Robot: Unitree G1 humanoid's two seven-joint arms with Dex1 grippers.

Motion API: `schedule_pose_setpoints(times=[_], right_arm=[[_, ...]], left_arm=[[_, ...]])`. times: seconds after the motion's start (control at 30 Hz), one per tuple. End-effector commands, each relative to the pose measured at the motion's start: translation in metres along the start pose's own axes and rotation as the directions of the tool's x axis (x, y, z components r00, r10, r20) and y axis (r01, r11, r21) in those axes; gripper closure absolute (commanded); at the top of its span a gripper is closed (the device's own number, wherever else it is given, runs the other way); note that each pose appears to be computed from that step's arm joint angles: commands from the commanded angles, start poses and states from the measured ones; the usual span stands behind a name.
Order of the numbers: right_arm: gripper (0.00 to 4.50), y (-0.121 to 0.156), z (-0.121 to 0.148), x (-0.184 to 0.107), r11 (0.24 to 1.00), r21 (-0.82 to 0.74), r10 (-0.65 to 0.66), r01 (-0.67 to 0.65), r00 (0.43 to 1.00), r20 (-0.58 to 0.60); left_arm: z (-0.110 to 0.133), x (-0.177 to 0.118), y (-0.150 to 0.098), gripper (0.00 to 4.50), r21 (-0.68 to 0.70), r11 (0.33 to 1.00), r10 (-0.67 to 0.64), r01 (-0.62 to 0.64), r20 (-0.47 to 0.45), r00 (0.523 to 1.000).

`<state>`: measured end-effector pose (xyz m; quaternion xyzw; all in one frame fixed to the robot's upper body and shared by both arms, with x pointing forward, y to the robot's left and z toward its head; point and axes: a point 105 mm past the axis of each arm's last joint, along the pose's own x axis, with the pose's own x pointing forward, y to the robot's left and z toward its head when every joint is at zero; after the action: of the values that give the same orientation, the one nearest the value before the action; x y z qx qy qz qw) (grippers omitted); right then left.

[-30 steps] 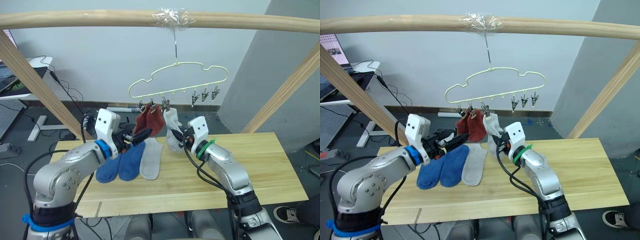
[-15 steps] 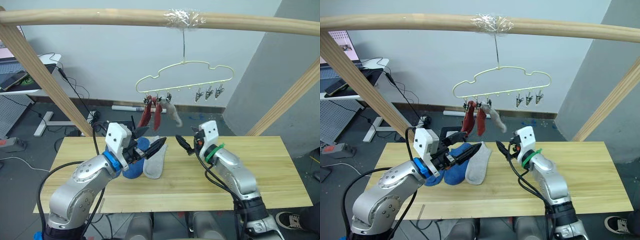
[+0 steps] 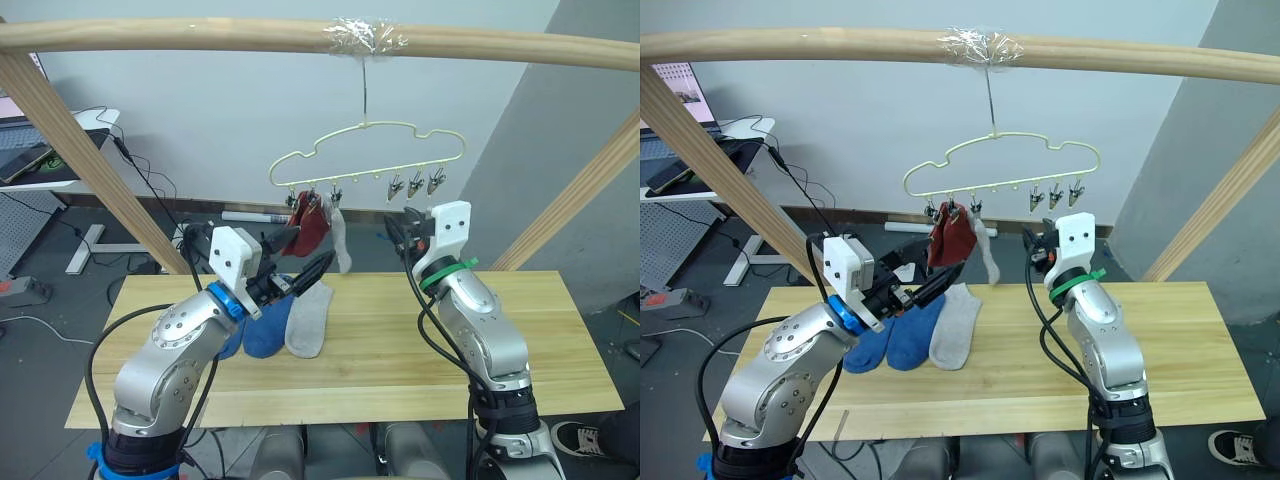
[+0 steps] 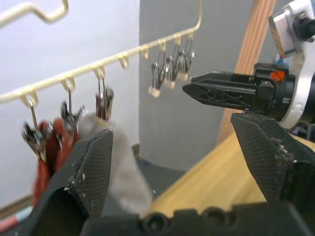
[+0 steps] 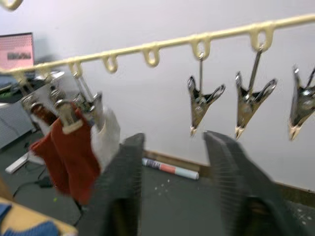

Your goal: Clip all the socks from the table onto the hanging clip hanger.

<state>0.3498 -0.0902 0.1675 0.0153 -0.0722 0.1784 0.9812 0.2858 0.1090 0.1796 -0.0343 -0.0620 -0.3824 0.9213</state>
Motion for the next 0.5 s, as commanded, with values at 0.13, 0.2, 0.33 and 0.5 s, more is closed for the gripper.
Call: schedule_pose_setpoints(times=[0.13, 0.2, 0.33, 0.5], right_arm=[[2.92, -0.005, 0.015, 0.012, 1.000, 0.011, -0.028, 0.028, 0.998, 0.055], [2.92, -0.007, 0.015, 0.015, 0.998, 0.038, -0.047, 0.045, 0.998, 0.052], [2.92, -0.009, 0.013, 0.019, 0.997, 0.054, -0.057, 0.055, 0.997, 0.045], [2.36, -0.008, 0.014, 0.022, 0.997, 0.062, -0.054, 0.051, 0.997, 0.047]], left_arm=[[0.011, 0.000, 0.002, 0.26, 0.040, 0.999, 0.011, -0.013, 0.040, 0.999], [0.011, 0.000, 0.001, 0.26, 0.039, 0.999, 0.012, -0.014, 0.042, 0.999], [0.011, 0.000, 0.000, 0.26, 0.039, 0.999, 0.014, -0.015, 0.044, 0.999], [0.009, 0.000, 0.002, 0.26, 0.043, 0.999, 0.027, -0.029, 0.043, 0.999]])
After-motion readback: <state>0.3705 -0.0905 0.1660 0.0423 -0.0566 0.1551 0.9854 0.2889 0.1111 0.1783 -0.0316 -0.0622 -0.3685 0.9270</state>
